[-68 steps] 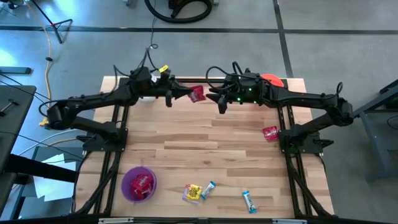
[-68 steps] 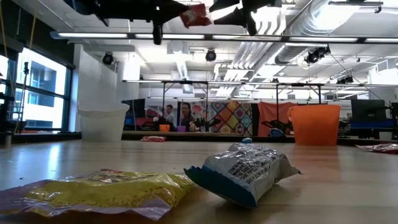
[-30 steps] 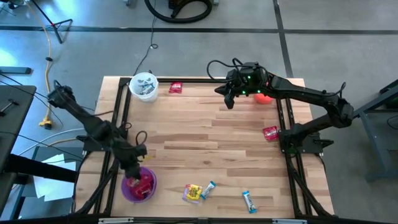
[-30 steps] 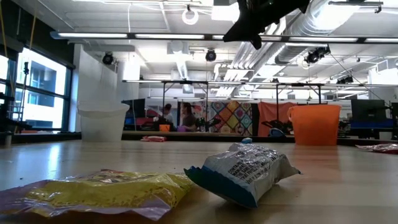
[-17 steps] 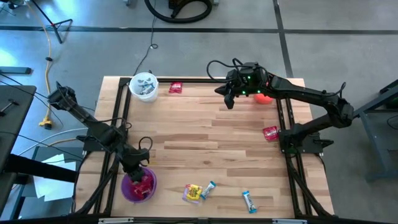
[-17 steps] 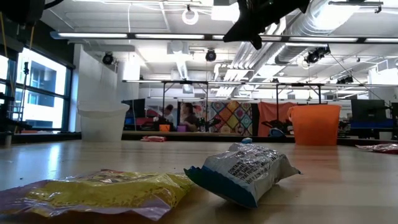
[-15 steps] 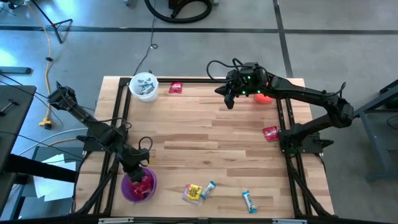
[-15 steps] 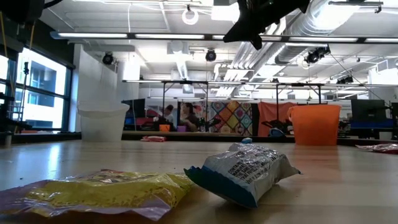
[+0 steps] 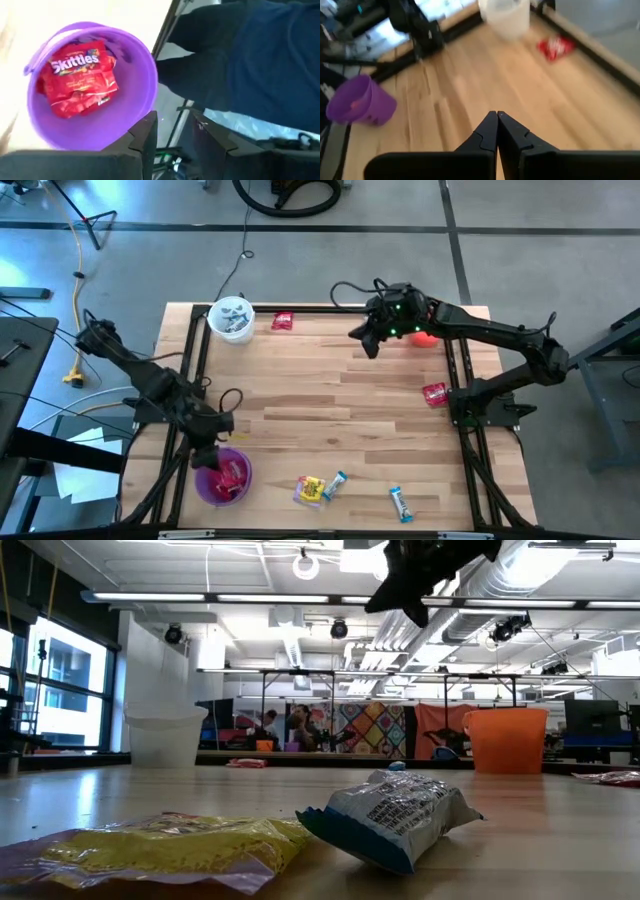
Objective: Sort candy
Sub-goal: Put the white candy into the white bucket
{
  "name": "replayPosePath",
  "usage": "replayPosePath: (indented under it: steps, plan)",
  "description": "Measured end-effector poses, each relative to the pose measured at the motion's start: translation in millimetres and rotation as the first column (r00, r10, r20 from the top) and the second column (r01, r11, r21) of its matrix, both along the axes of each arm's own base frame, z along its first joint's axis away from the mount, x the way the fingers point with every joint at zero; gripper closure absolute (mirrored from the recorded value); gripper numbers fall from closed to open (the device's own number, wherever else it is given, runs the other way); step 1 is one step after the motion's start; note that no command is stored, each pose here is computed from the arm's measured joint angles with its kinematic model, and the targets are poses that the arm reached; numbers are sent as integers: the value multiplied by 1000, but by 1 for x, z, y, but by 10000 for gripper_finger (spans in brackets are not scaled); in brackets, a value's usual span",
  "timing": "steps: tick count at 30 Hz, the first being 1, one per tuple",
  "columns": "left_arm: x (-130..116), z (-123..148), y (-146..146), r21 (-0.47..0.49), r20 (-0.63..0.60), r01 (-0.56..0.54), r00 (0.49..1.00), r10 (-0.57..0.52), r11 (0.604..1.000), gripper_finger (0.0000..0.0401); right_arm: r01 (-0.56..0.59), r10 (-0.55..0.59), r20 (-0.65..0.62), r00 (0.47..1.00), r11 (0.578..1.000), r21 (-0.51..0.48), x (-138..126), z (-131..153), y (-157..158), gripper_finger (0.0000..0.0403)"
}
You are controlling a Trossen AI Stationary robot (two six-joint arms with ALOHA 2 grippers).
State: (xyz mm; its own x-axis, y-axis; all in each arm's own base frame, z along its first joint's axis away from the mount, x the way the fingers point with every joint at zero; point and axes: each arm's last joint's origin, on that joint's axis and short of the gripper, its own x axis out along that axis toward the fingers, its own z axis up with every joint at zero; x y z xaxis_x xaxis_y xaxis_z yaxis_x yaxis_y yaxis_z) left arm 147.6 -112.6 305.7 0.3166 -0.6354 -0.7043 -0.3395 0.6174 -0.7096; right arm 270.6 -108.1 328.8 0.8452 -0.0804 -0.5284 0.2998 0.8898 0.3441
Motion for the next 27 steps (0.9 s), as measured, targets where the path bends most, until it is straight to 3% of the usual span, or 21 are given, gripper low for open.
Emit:
replayPosePath:
  steps: [5,10,14,18,22,27]
  plan:
    - [-6,27,24,101,20,27,999,-29,995,320,-8,26,-164,986,994,109,-1,-14,28,403]
    - [-3,35,56,170,145,21,988,-46,985,383,-18,84,-259,962,969,246,2,-47,72,403]
    - [6,28,83,233,223,24,972,-78,972,395,-39,130,-204,970,917,397,6,-77,110,403]
    - [18,17,115,344,267,-7,959,-90,939,400,-81,155,-89,984,834,546,7,-97,151,403]
    - [31,8,147,435,343,-72,935,-92,898,401,-68,140,-74,987,798,599,4,-119,185,401]
    - [33,-15,174,381,426,-105,902,-74,919,401,-124,230,-120,966,816,565,14,-138,219,359]
